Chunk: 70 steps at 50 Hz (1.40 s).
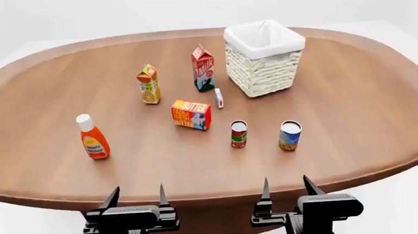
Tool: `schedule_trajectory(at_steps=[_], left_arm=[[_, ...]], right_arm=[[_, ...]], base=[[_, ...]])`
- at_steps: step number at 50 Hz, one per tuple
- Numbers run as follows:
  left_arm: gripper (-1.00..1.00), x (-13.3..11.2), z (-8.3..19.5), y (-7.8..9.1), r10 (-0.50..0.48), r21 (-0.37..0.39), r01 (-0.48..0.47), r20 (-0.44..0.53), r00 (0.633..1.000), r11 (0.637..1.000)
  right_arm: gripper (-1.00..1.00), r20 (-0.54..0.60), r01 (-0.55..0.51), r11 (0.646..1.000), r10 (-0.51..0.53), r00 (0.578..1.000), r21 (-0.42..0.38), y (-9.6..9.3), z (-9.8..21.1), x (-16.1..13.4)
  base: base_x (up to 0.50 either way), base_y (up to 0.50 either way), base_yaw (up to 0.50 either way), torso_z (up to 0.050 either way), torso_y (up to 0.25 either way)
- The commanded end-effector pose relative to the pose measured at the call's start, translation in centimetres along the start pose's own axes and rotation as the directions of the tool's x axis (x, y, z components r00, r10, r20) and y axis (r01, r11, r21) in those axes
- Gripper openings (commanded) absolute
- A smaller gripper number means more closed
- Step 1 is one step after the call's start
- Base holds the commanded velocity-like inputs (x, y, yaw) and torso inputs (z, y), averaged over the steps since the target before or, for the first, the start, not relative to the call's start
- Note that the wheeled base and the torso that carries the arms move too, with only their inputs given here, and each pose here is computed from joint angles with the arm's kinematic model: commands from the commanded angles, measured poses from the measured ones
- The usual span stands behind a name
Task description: Pick up the cream cheese box and the butter, and put them in the basket.
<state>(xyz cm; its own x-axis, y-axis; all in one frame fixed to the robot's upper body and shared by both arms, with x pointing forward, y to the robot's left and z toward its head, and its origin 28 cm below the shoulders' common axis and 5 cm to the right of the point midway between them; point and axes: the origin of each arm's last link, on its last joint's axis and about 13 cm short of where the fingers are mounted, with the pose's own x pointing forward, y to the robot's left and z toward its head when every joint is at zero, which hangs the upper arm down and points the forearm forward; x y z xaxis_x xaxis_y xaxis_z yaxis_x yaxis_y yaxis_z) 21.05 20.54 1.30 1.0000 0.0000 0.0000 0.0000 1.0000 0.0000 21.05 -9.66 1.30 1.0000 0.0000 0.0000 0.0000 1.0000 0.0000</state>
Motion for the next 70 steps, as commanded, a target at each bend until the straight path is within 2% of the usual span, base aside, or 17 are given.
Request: schedule_trajectory(at_steps=[1, 14, 23, 30, 35, 40, 42, 50, 53, 60, 67, 70], left_arm=[[1.00, 0.0, 0.0, 0.0, 0.001, 0.000, -0.001, 0.000, 1.000, 1.000], [1.00, 0.1, -0.1, 0.1, 0.009, 0.002, -0.009, 0.002, 1.000, 1.000], [1.00, -1.0, 2.6, 1.2, 0.099, 0.029, -0.103, 0.113, 0.989, 0.994], [1.00, -3.3, 5.8, 2.3, 0.186, -0.009, -0.189, 0.236, 0.954, 0.982], [1.00, -4.6, 7.5, 2.7, 0.209, 0.001, -0.220, 0.309, 0.928, 0.976], [1.00, -6.4, 8.5, 3.2, 0.252, -0.030, -0.261, 0.387, 0.887, 0.965], [1.00, -7.2, 9.1, 3.4, 0.283, -0.077, -0.276, 0.414, 0.865, 0.958], [1.00, -9.3, 10.4, 3.9, 0.330, -0.179, -0.278, 0.467, 0.820, 0.944], [1.00, -9.8, 10.6, 4.2, 0.352, -0.190, -0.297, 0.475, 0.806, 0.936], [1.00, -10.7, 10.4, 5.2, 0.428, -0.265, -0.338, 0.487, 0.761, 0.903], [1.00, -11.6, 11.0, 5.5, 0.455, -0.277, -0.361, 0.520, 0.723, 0.891], [1.00, -11.7, 11.0, 5.6, 0.464, -0.284, -0.367, 0.519, 0.718, 0.886]], right_arm=[[1.00, -0.007, -0.002, 1.000, 0.002, 1.000, -0.004, 0.1, 0.0, 0.0], [1.00, 0.000, 0.002, 1.000, -0.002, 1.000, -0.012, 0.1, -0.2, 0.0], [1.00, 0.001, 0.002, 1.000, -0.002, 1.000, -0.012, 0.2, -0.1, 0.0], [1.00, 0.001, -0.005, 1.000, 0.005, 1.000, -0.011, 0.2, 0.0, -0.2], [1.00, 0.001, -0.007, 1.000, 0.007, 1.000, -0.012, 0.2, 0.1, -0.1], [1.00, 0.001, -0.007, 1.000, 0.007, 1.000, -0.011, 0.2, 0.0, -0.1], [1.00, -0.001, -0.006, 1.000, 0.006, 1.000, -0.011, 0.2, 0.0, -0.2], [1.00, -0.002, -0.007, 1.000, 0.007, 1.000, -0.013, 0.2, 0.1, -0.2], [1.00, -0.002, -0.007, 1.000, 0.007, 1.000, -0.013, 0.2, 0.0, -0.2], [1.00, -0.003, -0.013, 1.000, 0.013, 1.000, -0.019, 0.3, 0.1, -0.2], [1.00, -0.001, -0.013, 1.000, 0.013, 1.000, -0.017, 0.2, -0.1, -0.2], [1.00, -0.001, -0.015, 1.000, 0.015, 1.000, -0.017, 0.2, -0.1, -0.2]], base=[[0.00, 0.00, 0.00, 0.000, 0.000], [0.00, 0.00, 0.00, 0.000, 0.000], [0.00, 0.00, 0.00, 0.000, 0.000], [0.00, 0.00, 0.00, 0.000, 0.000], [0.00, 0.00, 0.00, 0.000, 0.000], [0.00, 0.00, 0.00, 0.000, 0.000], [0.00, 0.00, 0.00, 0.000, 0.000], [0.00, 0.00, 0.00, 0.000, 0.000], [0.00, 0.00, 0.00, 0.000, 0.000], [0.00, 0.00, 0.00, 0.000, 0.000], [0.00, 0.00, 0.00, 0.000, 0.000], [0.00, 0.00, 0.00, 0.000, 0.000]])
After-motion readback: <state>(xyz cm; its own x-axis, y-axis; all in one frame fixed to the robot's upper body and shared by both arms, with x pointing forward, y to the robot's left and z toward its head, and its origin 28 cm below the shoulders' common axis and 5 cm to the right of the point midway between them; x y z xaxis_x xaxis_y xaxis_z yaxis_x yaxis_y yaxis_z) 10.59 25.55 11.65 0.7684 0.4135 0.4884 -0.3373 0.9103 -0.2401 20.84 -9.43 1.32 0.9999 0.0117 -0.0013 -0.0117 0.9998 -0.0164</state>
